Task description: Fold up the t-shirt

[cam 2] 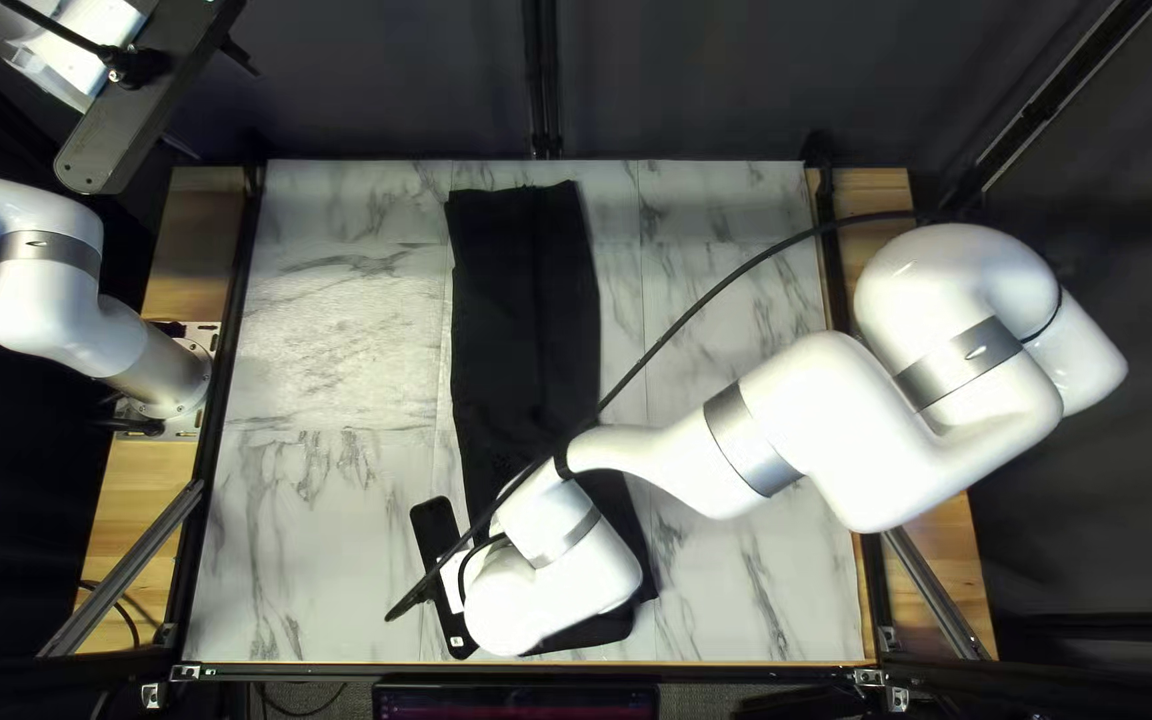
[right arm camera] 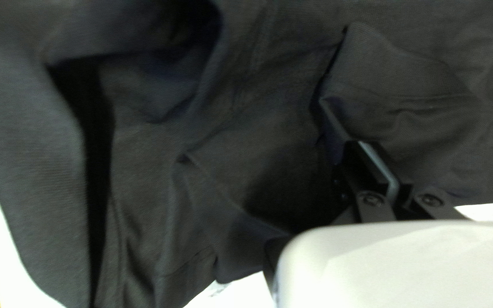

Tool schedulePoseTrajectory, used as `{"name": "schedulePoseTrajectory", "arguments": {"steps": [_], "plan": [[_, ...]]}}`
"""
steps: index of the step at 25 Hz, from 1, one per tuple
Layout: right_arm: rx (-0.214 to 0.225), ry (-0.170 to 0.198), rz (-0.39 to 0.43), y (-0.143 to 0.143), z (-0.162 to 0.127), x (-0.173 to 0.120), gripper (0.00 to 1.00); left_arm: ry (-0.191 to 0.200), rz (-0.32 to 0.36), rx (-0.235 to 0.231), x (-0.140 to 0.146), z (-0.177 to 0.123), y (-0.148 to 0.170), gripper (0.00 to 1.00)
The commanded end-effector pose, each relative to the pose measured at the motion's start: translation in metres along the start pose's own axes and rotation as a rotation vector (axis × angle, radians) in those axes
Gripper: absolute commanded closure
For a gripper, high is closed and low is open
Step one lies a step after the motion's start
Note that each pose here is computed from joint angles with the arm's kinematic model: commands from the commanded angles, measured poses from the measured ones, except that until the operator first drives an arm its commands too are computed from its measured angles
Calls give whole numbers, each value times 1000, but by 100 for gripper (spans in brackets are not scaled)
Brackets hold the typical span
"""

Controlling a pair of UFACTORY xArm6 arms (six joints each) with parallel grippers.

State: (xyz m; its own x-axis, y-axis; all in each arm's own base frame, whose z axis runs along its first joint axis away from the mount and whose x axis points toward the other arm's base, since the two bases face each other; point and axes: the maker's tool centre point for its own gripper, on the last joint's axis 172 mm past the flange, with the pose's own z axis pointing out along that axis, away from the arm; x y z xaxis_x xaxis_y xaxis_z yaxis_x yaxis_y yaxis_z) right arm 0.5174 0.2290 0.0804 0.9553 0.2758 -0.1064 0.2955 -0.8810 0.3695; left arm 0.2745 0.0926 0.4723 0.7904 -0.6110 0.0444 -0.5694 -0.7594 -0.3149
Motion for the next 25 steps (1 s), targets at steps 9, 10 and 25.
{"name": "schedulePoseTrajectory", "arguments": {"steps": [9, 10, 25], "plan": [[-11, 22, 41, -3, 0, 3, 0, 0, 0, 0, 0, 0, 0, 0], [-13, 19, 42, -3, 0, 5, 0, 0, 0, 0, 0, 0, 0, 0], [6, -12, -1, -4, 29, 33, 0, 0, 0, 0, 0, 0, 0, 0]]}}
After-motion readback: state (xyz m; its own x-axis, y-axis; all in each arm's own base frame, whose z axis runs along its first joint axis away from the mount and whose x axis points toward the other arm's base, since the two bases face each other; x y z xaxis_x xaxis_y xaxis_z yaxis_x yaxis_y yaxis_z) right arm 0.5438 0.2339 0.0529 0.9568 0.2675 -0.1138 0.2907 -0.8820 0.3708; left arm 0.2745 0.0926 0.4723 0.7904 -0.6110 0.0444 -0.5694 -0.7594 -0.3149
